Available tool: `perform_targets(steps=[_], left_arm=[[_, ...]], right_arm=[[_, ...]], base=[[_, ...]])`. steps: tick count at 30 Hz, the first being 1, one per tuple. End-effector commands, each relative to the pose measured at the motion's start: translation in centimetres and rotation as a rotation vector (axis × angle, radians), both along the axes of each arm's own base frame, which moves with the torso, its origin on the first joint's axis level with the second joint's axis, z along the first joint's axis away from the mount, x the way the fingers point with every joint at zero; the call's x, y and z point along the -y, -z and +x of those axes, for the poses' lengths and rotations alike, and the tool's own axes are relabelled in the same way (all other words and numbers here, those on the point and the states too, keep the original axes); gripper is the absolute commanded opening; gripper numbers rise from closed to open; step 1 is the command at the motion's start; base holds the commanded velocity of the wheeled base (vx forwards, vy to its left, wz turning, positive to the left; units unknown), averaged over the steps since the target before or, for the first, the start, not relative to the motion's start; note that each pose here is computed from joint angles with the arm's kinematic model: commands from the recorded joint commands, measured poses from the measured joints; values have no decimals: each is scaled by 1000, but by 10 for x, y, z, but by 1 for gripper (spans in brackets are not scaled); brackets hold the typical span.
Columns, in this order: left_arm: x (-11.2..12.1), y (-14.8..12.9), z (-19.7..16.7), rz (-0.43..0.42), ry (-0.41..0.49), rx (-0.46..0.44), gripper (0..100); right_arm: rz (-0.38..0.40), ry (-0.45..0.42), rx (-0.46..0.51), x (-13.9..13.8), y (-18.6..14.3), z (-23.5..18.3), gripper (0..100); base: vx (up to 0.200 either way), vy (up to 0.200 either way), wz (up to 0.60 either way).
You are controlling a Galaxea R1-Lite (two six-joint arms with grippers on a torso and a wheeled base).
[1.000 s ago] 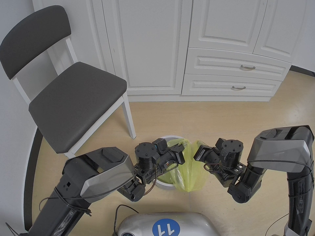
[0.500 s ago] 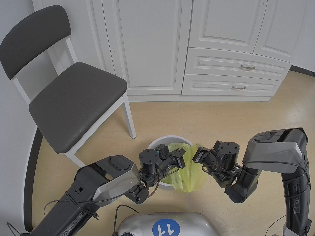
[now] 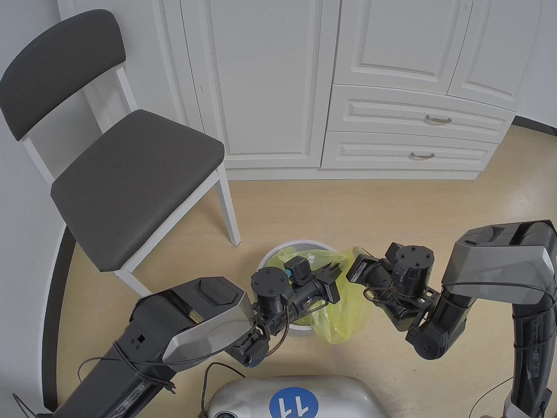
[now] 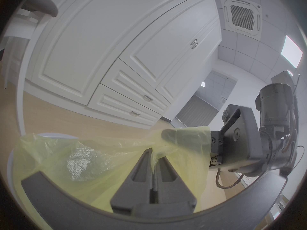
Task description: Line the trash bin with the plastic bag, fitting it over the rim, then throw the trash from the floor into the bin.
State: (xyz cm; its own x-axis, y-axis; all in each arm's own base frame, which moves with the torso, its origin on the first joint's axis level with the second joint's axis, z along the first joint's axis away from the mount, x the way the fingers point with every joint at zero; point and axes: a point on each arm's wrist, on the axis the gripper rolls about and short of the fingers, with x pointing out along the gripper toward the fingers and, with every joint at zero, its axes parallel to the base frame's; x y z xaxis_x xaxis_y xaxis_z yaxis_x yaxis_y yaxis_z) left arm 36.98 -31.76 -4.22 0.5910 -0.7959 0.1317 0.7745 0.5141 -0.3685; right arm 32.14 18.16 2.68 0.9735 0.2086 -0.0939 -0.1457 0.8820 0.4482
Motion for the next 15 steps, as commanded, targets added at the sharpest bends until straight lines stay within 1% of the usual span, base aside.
perform_targets(steps=[1,4,7,10,13,15], left_arm=[[6,-17,-2,-24,43,38,0],[7,-16,0,-29,45,45,0],[4,-9,7,-28,34,42,0],[-7,-2,19,-25,5,40,0],[-19,8,32,-15,9,32,0],[-23,11,39,-15,4,36,0]], right_arm=[[29,-27,44,-2,-24,-16,0],[28,-33,39,-2,-25,-20,0],[26,-33,37,-4,-22,-18,0],[16,-33,21,-4,-15,-17,0],[15,-34,15,-6,-12,-16,0],[12,-36,11,-6,-10,-16,0]], base=[[0,0,0],[0,0,0],[0,0,0],[0,0,0],[0,0,0],[0,0,0]])
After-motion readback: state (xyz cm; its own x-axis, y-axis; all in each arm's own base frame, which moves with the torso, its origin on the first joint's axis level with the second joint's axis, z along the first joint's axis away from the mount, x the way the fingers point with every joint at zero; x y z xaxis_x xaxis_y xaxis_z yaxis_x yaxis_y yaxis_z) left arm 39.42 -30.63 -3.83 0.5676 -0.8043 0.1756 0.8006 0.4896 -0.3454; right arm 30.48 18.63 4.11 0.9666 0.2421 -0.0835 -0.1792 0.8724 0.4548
